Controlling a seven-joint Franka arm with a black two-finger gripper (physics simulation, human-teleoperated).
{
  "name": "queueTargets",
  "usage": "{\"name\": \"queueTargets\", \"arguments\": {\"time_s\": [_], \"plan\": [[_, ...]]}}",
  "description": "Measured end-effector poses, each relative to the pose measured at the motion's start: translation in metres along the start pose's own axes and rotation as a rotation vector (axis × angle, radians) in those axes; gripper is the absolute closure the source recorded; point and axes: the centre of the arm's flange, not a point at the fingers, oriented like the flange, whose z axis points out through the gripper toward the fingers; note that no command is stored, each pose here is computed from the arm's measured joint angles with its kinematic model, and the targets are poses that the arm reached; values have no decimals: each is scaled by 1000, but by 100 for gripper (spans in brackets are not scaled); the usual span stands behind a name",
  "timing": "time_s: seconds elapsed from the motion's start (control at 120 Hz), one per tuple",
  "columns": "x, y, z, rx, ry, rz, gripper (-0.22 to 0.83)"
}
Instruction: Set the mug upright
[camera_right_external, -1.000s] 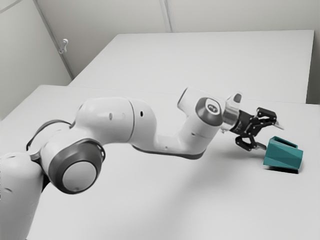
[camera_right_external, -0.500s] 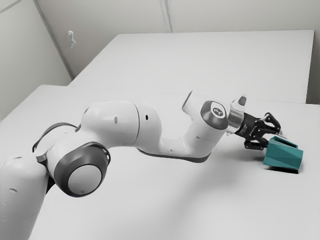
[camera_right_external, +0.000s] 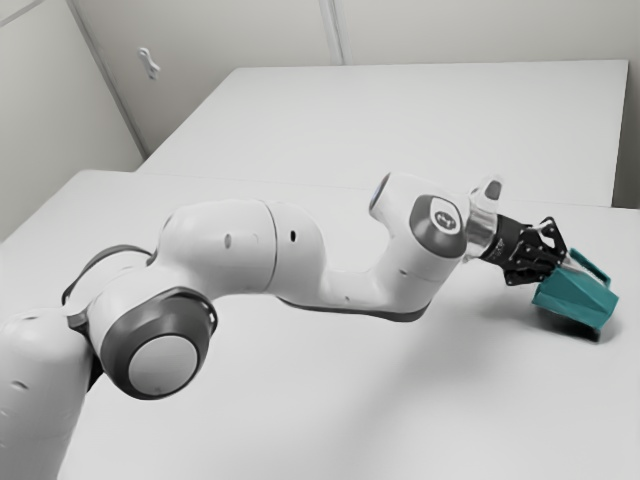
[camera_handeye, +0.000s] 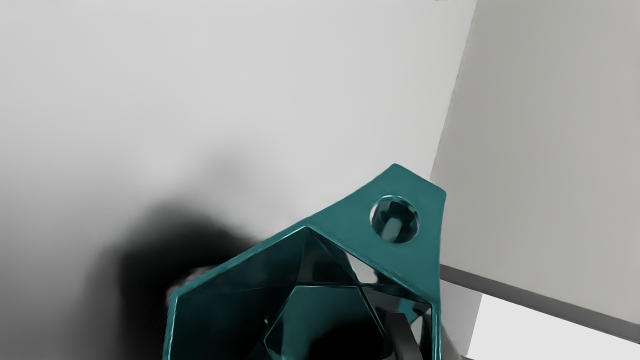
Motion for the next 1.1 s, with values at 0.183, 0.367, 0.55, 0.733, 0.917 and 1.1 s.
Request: {"name": "queueTargets", "arguments": {"time_s": [0.183,0.367,0.55,0.733,0.917,1.1], "plan": [[-12,28,-36,70,28,130,78],[-8,23,-92,236,72,286,78],[1,43,-148,456,38,464,78],[-5,21,-200,702,-24,508,79],[-14,-8,-241,846,-51,512,79],[-15,-44,-282,938,-51,492,79]]}}
